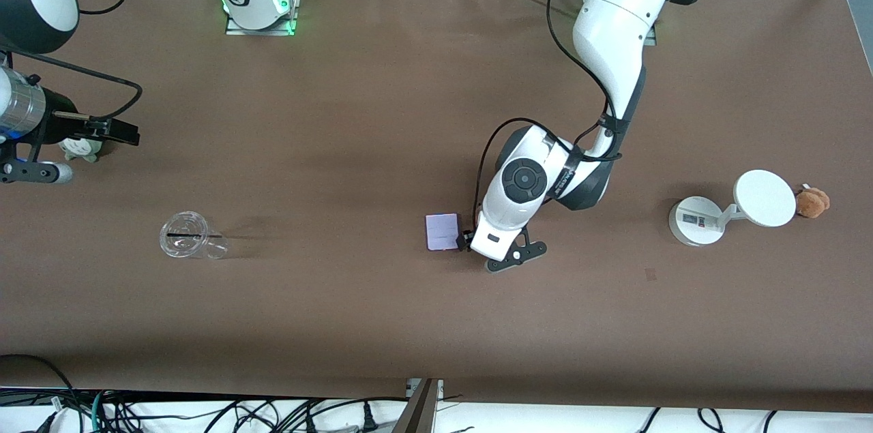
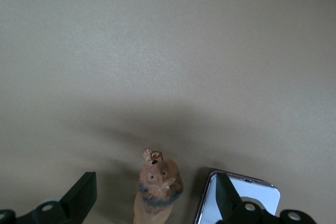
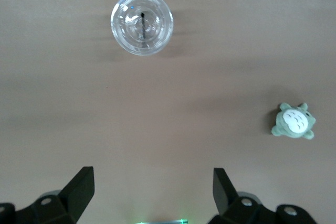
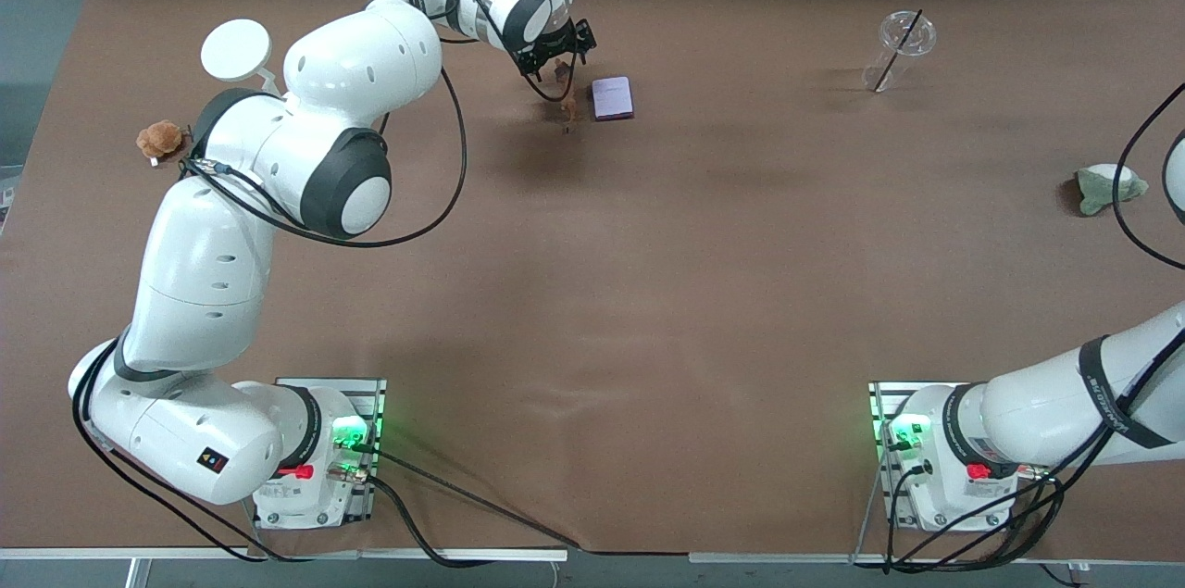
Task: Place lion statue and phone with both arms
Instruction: 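Grasp the lion with the left gripper while the right gripper reaches the phone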
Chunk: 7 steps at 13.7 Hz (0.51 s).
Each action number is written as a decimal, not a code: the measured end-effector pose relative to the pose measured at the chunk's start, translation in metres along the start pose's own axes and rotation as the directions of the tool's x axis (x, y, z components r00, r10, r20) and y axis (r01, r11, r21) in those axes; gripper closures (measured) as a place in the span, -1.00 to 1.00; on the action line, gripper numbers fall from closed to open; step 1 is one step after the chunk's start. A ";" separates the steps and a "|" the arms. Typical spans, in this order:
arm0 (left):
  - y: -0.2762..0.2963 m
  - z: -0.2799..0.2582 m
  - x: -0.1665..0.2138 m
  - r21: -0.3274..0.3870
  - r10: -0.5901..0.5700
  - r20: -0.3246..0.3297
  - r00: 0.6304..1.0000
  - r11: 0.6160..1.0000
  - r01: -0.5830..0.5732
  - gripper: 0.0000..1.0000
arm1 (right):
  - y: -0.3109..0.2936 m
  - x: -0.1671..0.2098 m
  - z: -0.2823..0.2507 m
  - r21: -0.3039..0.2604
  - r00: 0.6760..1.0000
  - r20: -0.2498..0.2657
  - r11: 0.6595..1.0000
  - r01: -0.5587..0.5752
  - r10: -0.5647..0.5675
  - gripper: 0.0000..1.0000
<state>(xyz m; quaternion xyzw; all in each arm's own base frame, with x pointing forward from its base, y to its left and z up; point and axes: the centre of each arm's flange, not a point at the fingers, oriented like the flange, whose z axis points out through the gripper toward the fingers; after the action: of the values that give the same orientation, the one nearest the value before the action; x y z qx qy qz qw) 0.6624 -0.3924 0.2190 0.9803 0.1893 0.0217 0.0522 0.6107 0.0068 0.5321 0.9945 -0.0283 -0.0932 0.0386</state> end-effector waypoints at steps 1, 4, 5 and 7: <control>0.000 0.005 0.000 0.001 0.000 0.001 1.000 1.000 0.000 -1.00 | -0.013 0.006 0.007 0.002 1.000 -0.003 1.000 0.018 -0.018 -1.00; 0.001 0.013 0.001 0.001 -0.004 0.000 1.000 1.000 0.004 -0.82 | -0.060 0.026 0.033 0.007 0.999 -0.024 0.999 0.031 -0.031 -1.00; 0.001 0.013 0.001 -0.001 -0.005 -0.002 1.000 1.000 0.005 -0.63 | -0.071 0.034 0.044 0.021 0.999 -0.031 1.000 0.018 -0.017 -1.00; 0.002 0.011 0.002 -0.003 -0.005 -0.004 1.000 1.000 0.005 -0.13 | -0.093 0.052 0.072 0.068 0.999 -0.038 0.998 0.018 -0.016 -1.00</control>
<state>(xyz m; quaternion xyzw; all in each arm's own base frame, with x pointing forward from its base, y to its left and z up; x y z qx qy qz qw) 0.6658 -0.3947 0.2080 0.9797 0.1918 0.0240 0.0535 0.6532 0.0909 0.4441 0.9970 -0.0224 -0.0740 0.0044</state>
